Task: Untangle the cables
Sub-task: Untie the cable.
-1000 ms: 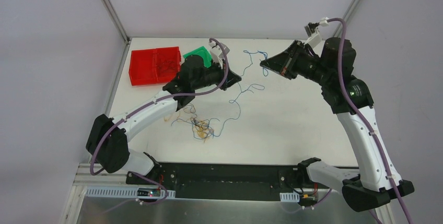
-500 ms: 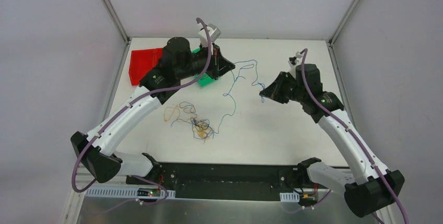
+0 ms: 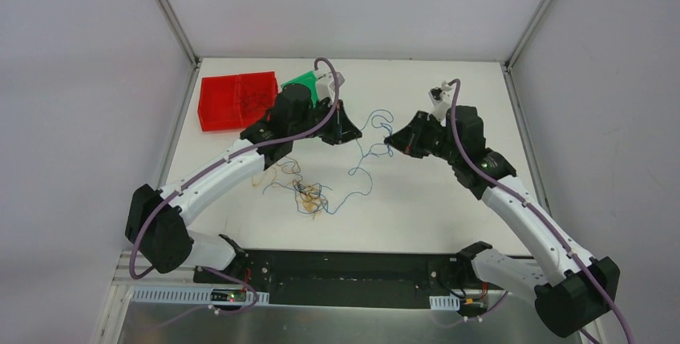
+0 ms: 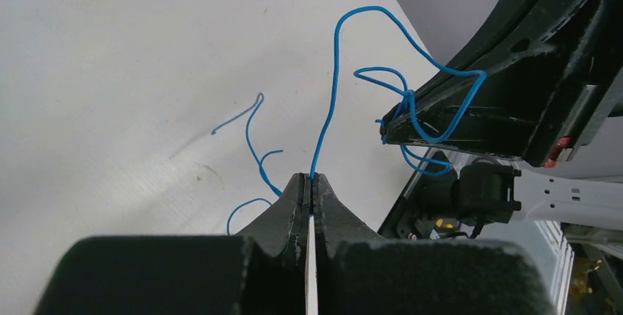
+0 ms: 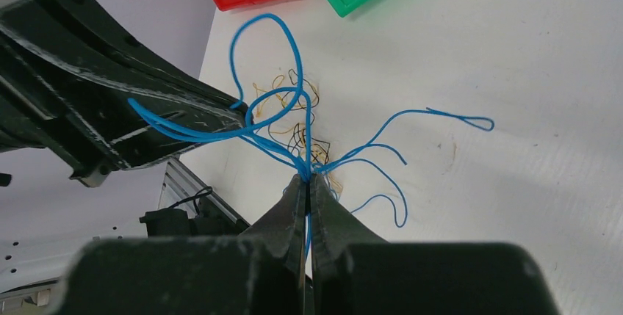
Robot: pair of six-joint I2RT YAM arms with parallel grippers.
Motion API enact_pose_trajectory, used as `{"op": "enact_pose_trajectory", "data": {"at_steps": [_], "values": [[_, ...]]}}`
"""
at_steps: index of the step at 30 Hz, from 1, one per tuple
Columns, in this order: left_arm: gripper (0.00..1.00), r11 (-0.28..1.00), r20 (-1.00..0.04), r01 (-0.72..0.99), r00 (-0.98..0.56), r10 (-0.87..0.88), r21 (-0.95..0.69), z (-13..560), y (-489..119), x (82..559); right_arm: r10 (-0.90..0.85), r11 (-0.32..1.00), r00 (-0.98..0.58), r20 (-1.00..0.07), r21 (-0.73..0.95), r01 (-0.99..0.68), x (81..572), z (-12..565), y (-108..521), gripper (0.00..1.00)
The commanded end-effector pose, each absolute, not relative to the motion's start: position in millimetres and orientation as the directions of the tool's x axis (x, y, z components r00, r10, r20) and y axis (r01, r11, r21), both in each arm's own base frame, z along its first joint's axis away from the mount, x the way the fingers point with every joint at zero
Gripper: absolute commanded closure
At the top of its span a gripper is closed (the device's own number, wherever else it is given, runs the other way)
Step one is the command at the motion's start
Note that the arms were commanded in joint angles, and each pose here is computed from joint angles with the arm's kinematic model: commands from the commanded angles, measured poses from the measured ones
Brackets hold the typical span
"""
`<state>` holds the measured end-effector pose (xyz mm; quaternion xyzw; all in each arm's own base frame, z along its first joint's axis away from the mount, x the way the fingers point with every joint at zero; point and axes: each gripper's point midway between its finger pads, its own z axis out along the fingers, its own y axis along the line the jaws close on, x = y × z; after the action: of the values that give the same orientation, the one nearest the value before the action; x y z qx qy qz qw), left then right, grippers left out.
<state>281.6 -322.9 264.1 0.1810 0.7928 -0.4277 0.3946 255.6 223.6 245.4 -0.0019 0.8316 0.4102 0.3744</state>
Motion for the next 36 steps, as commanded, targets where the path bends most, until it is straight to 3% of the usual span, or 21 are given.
{"op": "enact_pose_trajectory", "data": {"at_steps": [1, 6, 12, 22, 31, 36], "values": [[1.00, 0.459, -0.756, 0.621, -0.620, -0.208, -0.636, 287, -331, 291, 0.329, 0.659, -0.662, -0.673, 0.666, -0.350, 268, 258, 226, 1.00], [1.00, 0.392, -0.694, 0.579, -0.654, -0.300, -0.715, 263, -331, 306, 0.379, 0.720, -0.676, -0.631, 0.661, -0.213, 279, 232, 212, 1.00], [1.00, 0.264, -0.540, 0.473, -0.771, -0.338, -0.841, 220, -348, 325, 0.412, 0.770, -0.734, -0.540, 0.637, -0.037, 285, 178, 201, 1.00], [1.00, 0.193, -0.306, 0.251, -0.883, -0.355, -0.949, 153, -365, 357, 0.453, 0.737, -0.796, -0.402, 0.671, 0.080, 293, 138, 197, 1.00], [1.00, 0.119, -0.255, 0.226, -0.892, -0.374, -0.967, 157, -368, 363, 0.455, 0.632, -0.848, -0.271, 0.769, 0.093, 298, 136, 212, 1.00], [0.94, 0.104, -0.249, 0.226, -0.895, -0.371, -0.969, 161, -369, 362, 0.438, 0.614, -0.868, -0.233, 0.783, 0.099, 298, 132, 218, 1.00]]}}
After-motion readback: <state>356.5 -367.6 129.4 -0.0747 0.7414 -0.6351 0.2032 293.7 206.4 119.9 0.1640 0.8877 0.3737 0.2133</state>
